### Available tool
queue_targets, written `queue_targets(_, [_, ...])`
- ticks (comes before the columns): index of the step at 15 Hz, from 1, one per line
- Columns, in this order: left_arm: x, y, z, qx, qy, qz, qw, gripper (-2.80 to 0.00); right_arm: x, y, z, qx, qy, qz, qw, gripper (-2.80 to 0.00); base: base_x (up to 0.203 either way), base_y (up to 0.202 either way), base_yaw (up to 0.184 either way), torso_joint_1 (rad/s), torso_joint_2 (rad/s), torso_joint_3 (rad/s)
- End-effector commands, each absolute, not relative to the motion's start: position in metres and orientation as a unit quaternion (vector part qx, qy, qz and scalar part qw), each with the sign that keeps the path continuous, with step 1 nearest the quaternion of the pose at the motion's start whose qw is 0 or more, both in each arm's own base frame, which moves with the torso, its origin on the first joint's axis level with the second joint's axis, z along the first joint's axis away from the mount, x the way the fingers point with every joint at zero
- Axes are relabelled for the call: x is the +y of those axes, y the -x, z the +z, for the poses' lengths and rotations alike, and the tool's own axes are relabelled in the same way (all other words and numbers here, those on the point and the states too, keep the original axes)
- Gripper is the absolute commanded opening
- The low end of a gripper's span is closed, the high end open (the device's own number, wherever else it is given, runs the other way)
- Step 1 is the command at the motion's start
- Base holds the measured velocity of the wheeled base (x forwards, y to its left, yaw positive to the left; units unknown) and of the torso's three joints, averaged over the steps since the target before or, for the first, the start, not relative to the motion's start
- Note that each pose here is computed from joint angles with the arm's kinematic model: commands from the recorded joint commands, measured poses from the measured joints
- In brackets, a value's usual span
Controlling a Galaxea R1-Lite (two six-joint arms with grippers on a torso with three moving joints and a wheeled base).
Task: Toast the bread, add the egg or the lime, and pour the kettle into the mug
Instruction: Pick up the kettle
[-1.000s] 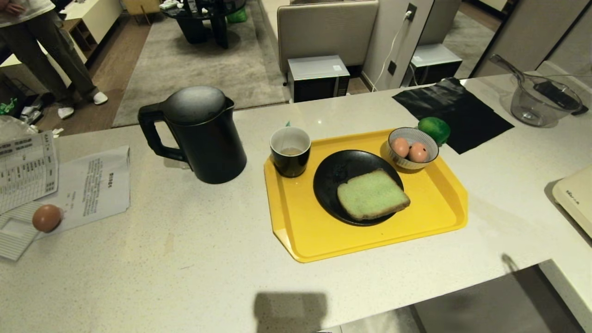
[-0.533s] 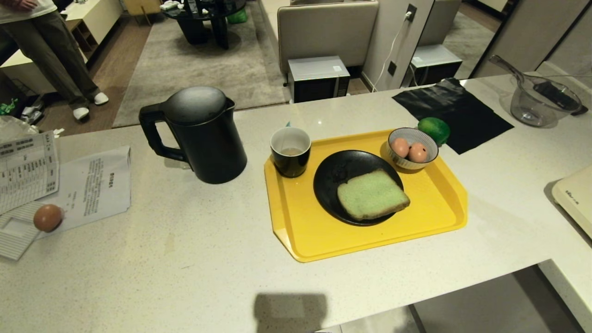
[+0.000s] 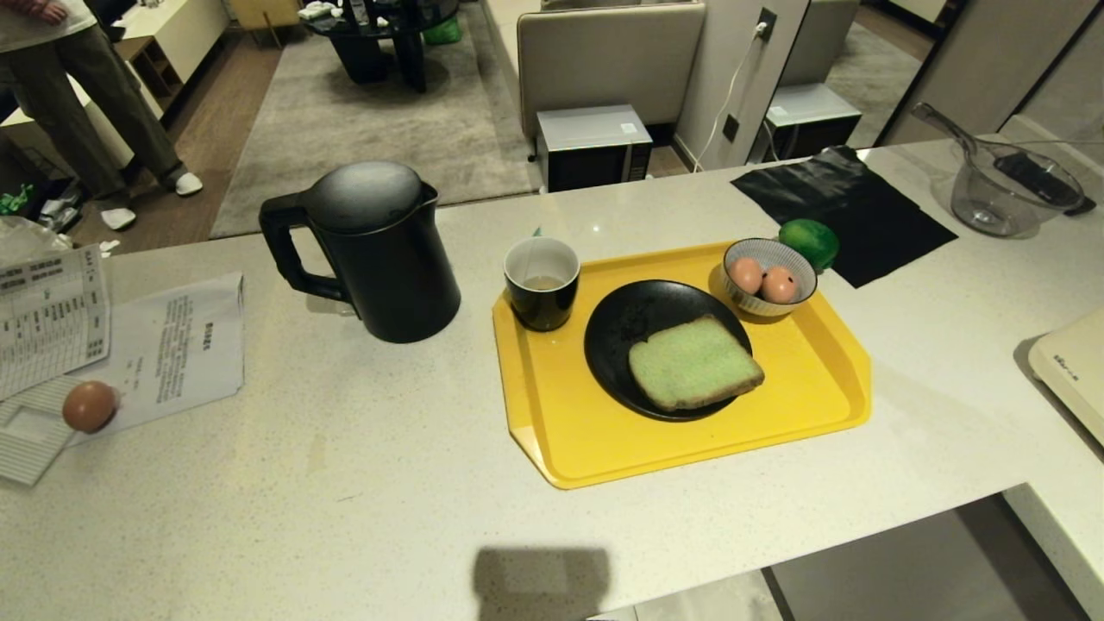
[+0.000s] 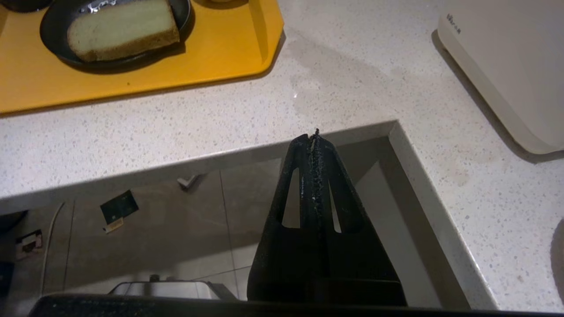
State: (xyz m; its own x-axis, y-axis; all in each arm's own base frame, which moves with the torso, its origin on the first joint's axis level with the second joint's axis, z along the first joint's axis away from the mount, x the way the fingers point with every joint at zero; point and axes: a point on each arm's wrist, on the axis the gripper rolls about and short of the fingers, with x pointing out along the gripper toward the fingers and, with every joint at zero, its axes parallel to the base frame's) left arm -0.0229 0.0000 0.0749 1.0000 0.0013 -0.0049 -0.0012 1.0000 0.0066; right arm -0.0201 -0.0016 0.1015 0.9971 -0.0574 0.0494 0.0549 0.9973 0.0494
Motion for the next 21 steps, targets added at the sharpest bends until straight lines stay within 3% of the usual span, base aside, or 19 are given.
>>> queue_targets(1, [-0.0001,0.0228,0.0744,0.003,-0.003,0.002,1.000,-2.80,-0.0013,0.0225,0.0819,-0.033,-0.005,-0.023,0.999,-2.80,0.000,0.000,0.000,0.000,0.00,0.000])
queue_targets(9, [-0.0001,0.0228,0.0744,0.003,-0.003,0.001,1.000,-2.80,0.0001,0.0207,0.0759,-0.025,0.063,0.008,0.998,-2.80,0.000,0.000,0.000,0.000,0.00,0.000])
queue_targets(21, [-0.0001,0.0229,0.0747,0.003,-0.003,0.001,1.000,-2.80,0.0001,0.0208,0.0763,-0.025,0.052,0.006,0.998,-2.80,0.000,0.000,0.000,0.000,0.00,0.000])
